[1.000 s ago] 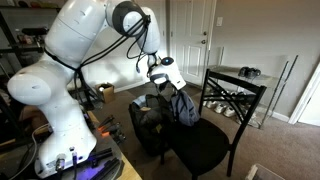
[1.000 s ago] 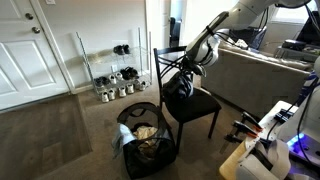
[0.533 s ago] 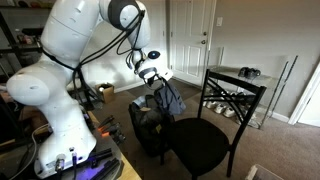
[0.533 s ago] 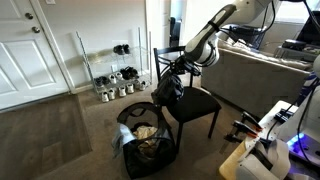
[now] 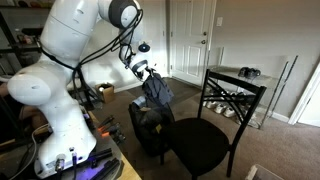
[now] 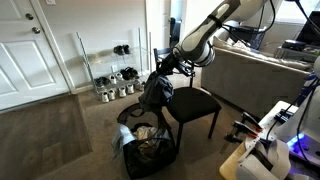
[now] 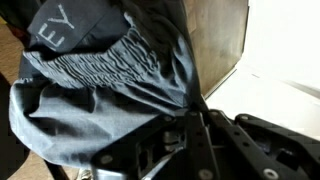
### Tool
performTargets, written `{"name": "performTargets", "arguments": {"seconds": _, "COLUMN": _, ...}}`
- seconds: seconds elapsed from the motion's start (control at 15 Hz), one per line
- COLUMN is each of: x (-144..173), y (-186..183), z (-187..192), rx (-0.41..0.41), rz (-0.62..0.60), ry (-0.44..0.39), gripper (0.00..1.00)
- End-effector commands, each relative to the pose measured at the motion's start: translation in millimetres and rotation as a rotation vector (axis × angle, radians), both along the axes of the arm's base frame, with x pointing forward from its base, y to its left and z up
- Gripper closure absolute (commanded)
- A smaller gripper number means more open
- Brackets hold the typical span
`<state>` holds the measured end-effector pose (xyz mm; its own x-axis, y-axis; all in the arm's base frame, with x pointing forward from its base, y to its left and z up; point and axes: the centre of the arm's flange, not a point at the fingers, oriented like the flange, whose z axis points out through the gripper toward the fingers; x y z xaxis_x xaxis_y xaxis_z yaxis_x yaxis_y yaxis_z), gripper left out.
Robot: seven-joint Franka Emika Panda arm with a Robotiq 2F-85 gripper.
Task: Take the clothing off of the chair
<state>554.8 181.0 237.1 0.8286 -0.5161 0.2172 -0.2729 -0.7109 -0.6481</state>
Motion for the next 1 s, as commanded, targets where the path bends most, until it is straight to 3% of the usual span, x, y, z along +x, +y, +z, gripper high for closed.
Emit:
{"name": "performTargets", "arguments": {"seconds": 0.0, "x": -17, "y": 24, "z": 23, "rx": 0.004, "rz": 0.144, "ry": -0.037, "gripper": 1.0}}
{"name": "performTargets", "arguments": {"seconds": 0.27, "x": -23, "y": 43, "z": 29, "rx": 0.009, "rz": 0.21, "ry": -0.041, "gripper": 1.0}}
{"name": "performTargets", "arguments": {"seconds": 0.6, "x": -17, "y": 33, "z": 19, "rx": 0.019, "rz": 0.194, "ry": -0.01, "gripper": 1.0}}
{"name": "performTargets", "arguments": {"seconds": 0.67, "x": -15, "y": 30, "z": 16, "rx": 0.013, "rz": 0.177, "ry": 0.0, "gripper": 0.74}}
{"name": "performTargets", "arguments": {"seconds": 0.73, "x": -13, "y": 27, "z": 14, "rx": 0.01, "rz": 0.174, "ry": 0.007, "gripper": 0.73}}
{"name": "performTargets", "arguments": {"seconds": 0.93, "x": -8, "y": 15, "z": 10, "rx": 0.019, "rz": 0.15, "ry": 0.02, "gripper": 0.54}}
